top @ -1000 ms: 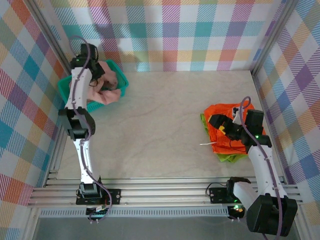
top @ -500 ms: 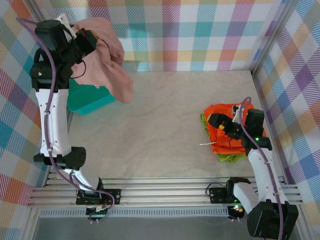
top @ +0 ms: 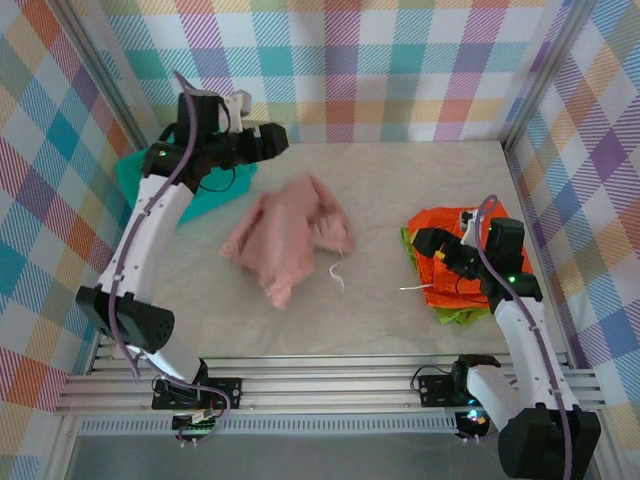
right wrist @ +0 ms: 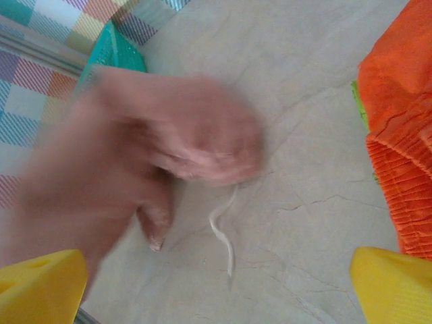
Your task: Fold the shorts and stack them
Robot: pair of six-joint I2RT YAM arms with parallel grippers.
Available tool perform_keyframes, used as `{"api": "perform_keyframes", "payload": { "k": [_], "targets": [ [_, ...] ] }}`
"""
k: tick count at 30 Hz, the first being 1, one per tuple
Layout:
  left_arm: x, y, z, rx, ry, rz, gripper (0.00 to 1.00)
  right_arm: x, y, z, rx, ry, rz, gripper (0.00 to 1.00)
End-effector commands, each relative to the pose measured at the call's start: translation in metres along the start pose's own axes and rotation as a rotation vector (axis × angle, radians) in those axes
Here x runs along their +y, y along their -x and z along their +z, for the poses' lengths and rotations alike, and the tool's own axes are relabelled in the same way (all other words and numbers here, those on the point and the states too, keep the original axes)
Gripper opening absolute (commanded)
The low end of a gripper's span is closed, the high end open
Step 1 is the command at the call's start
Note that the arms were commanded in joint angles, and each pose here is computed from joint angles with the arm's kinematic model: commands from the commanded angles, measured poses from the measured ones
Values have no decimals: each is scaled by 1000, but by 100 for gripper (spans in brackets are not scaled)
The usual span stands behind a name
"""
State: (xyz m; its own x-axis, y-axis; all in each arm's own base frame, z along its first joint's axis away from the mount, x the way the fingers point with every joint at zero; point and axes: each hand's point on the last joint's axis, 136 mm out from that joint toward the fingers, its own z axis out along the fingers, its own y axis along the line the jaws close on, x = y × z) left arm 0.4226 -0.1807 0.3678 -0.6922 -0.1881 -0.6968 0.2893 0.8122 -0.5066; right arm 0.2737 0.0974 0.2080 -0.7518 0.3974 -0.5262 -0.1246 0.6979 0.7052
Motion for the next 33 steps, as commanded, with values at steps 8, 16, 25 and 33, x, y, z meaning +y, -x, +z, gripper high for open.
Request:
{"api": "perform_keyframes", "payload": {
  "k": [8, 16, 25, 33],
  "targets": [
    [14, -95, -26, 41, 174, 98, 100, 9, -18, 39, 92, -116, -28, 99],
    [60, -225, -26, 149, 261, -158, 95, 18, -24, 88, 132, -126, 66, 99],
    [81, -343, -21, 305, 316, -465, 85, 16, -13, 89, 72, -154, 85, 99],
    [64, -391, 10, 466, 266, -656, 73, 11, -19, 84, 67, -165, 93, 100]
  ]
}}
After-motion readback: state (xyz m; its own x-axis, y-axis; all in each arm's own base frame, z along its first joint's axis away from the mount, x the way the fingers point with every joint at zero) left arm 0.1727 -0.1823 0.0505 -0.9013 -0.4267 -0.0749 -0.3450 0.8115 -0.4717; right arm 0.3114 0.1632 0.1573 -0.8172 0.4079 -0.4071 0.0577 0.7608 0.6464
